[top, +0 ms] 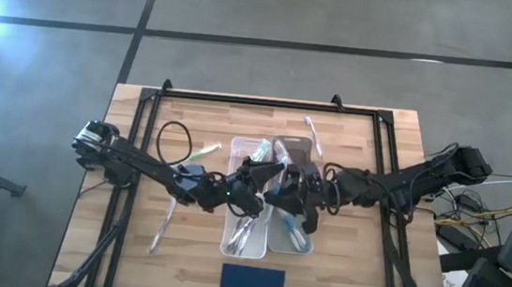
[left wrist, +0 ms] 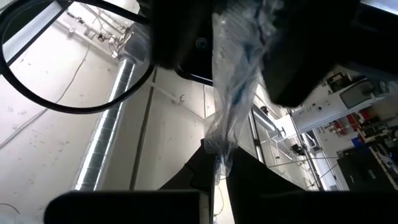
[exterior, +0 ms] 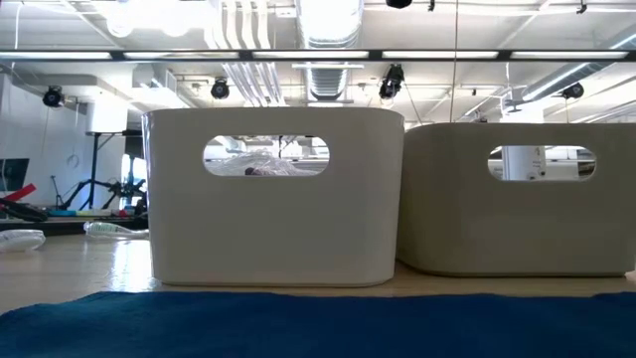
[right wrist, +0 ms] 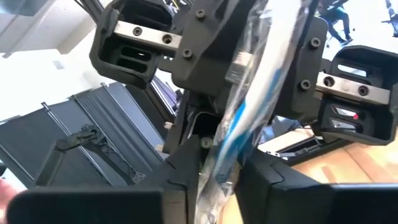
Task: Pick & Place Toothbrushes
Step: Put the blue toothbrush into the gray bin
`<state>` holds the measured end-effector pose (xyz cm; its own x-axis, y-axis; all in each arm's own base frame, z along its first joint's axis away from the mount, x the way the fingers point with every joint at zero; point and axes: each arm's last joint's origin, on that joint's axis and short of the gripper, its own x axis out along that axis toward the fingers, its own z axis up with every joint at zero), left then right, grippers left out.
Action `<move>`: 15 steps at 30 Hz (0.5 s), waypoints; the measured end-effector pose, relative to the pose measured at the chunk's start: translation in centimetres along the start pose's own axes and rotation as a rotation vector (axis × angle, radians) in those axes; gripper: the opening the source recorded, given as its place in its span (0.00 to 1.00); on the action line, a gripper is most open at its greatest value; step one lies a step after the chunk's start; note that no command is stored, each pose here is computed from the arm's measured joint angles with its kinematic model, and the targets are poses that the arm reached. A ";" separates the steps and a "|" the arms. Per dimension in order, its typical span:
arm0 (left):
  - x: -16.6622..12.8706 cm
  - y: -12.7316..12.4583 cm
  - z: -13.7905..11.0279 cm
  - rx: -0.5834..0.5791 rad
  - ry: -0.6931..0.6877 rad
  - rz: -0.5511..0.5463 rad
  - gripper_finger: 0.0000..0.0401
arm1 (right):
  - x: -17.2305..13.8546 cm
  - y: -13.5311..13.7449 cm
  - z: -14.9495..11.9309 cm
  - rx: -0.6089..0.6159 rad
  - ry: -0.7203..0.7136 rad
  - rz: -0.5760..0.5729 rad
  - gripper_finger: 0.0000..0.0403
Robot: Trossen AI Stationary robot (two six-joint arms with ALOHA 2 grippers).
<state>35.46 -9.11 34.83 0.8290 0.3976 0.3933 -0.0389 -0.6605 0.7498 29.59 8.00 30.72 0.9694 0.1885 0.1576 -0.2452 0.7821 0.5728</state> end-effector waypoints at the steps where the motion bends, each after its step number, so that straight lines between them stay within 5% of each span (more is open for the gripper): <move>1: 0.0 0.0 0.0 -0.002 -0.001 -0.001 0.07 | 0.0 0.0 0.0 0.000 0.004 -0.003 0.16; 7: 0.0 0.0 0.1 -0.043 -0.015 0.005 0.18 | 0.0 -0.2 -0.3 -0.002 0.023 -0.022 0.05; 15: -0.1 0.4 -0.5 -0.170 0.002 0.003 0.39 | -0.5 -0.2 0.2 -0.042 0.036 -0.037 0.05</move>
<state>35.05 -9.10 35.36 0.8275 0.3973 0.3967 -0.1355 -0.5444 0.8278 29.18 7.65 30.72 0.9778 0.1799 0.1075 -0.2094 0.8130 0.5433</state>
